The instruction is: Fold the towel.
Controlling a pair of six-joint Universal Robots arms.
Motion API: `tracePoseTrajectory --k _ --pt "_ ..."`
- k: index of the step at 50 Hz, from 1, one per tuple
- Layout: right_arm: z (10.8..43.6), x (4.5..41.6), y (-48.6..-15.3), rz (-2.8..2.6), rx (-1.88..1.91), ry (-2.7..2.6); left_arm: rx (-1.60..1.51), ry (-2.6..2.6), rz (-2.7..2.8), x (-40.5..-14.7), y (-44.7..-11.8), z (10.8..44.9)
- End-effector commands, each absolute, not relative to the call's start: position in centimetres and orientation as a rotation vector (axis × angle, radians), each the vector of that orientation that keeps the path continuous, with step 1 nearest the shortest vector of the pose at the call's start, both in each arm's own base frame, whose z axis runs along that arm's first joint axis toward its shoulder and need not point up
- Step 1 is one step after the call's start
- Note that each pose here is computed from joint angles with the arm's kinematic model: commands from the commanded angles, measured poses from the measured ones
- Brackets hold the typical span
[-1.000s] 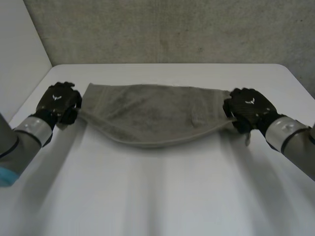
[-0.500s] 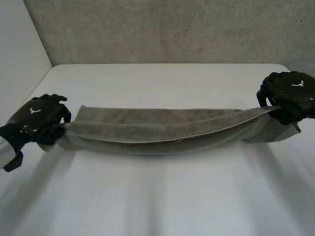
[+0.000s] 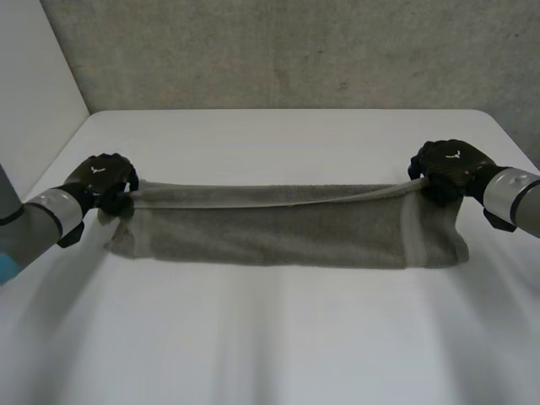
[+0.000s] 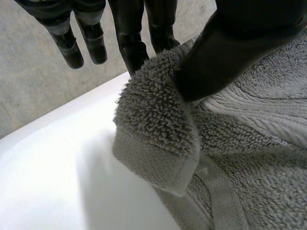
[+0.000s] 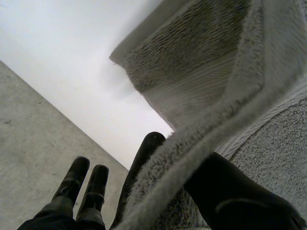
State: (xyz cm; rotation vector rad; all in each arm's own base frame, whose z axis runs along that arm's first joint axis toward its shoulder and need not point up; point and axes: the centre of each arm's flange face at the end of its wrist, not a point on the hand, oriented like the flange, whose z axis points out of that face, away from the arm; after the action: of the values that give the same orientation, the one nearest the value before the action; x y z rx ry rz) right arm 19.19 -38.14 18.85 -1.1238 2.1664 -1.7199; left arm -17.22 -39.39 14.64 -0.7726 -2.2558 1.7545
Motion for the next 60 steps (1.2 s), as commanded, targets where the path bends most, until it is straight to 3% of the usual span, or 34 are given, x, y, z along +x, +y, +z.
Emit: tracePoseTrajectory --k 1,20,60 --pt "17.5 19.7 -39.1 -1.720 -1.128 2.167 -0.766 -2.265 1.712 -18.1 -40.1 13.4" --pt "14.6 19.7 -41.3 -1.739 -1.104 2.250 -0.757 -2.282 1.774 -18.2 -41.7 13.1" --pt "15.7 19.0 -44.1 -2.052 -0.893 2.173 -0.717 -2.260 1.968 -18.7 -45.6 13.0"
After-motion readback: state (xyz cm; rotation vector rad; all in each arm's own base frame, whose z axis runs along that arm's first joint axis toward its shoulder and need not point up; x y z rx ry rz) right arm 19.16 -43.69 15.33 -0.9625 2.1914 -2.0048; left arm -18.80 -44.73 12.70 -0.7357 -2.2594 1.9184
